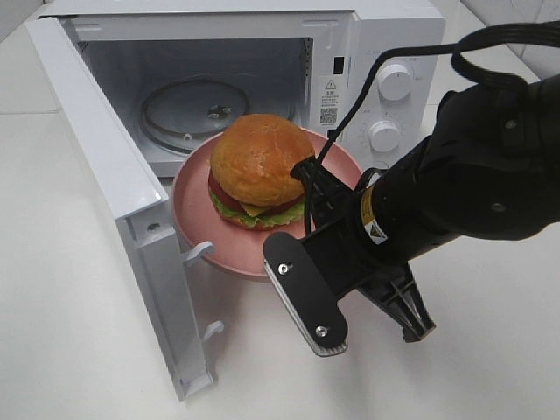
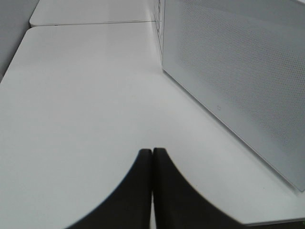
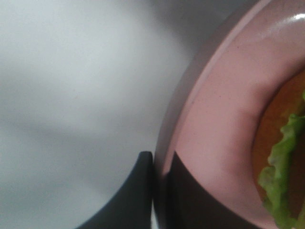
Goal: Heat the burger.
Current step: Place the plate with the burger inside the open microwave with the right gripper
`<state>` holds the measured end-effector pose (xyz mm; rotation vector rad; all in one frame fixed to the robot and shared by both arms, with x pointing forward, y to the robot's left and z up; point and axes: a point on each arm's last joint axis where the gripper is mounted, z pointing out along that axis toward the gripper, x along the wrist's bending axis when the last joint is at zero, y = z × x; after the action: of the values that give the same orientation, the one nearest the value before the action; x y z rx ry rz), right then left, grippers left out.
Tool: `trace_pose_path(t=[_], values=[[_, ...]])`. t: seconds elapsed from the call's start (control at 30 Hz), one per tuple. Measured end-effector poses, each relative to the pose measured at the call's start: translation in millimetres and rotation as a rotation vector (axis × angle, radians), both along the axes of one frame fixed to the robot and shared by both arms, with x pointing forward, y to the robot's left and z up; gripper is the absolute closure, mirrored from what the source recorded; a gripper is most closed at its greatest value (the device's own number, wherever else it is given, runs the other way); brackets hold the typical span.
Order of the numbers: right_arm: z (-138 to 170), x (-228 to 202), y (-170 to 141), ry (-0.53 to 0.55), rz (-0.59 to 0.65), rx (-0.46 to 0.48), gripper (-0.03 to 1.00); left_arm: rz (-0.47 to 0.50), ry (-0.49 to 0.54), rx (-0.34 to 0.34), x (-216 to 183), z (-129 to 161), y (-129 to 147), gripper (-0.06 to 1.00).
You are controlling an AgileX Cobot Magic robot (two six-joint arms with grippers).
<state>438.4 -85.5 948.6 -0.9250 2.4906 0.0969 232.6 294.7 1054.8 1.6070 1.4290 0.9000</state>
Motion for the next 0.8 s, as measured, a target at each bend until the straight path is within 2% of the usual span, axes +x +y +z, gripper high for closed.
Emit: trace_pose_path(t=[0.13,0.27,0.47,0.67,0.8], values=[[-0.5,1.9,-1.8,-0.005,0.028,-0.007,0.94,0.0,0.0,0.0,0.0,0.0,0.0,0.94],[0.1,9.7,-5.6,0.003,0.017,0.047,0.94,0.0,0.0,0.0,0.0,0.0,0.0,0.94],[1.0,16.7,-12.0,0.03,0.004,0.061,0.94,0.0,0.0,0.0,0.0,0.0,0.0,0.94],[11.6,29.2,-5.4,0.066,0.018,0.1,0.94,0.0,0.0,0.0,0.0,0.0,0.0,0.94],[8.1,37.7,0.5,0.094,0.028,0.091,0.94,0.0,0.0,0.0,0.0,0.0,0.0,0.94]])
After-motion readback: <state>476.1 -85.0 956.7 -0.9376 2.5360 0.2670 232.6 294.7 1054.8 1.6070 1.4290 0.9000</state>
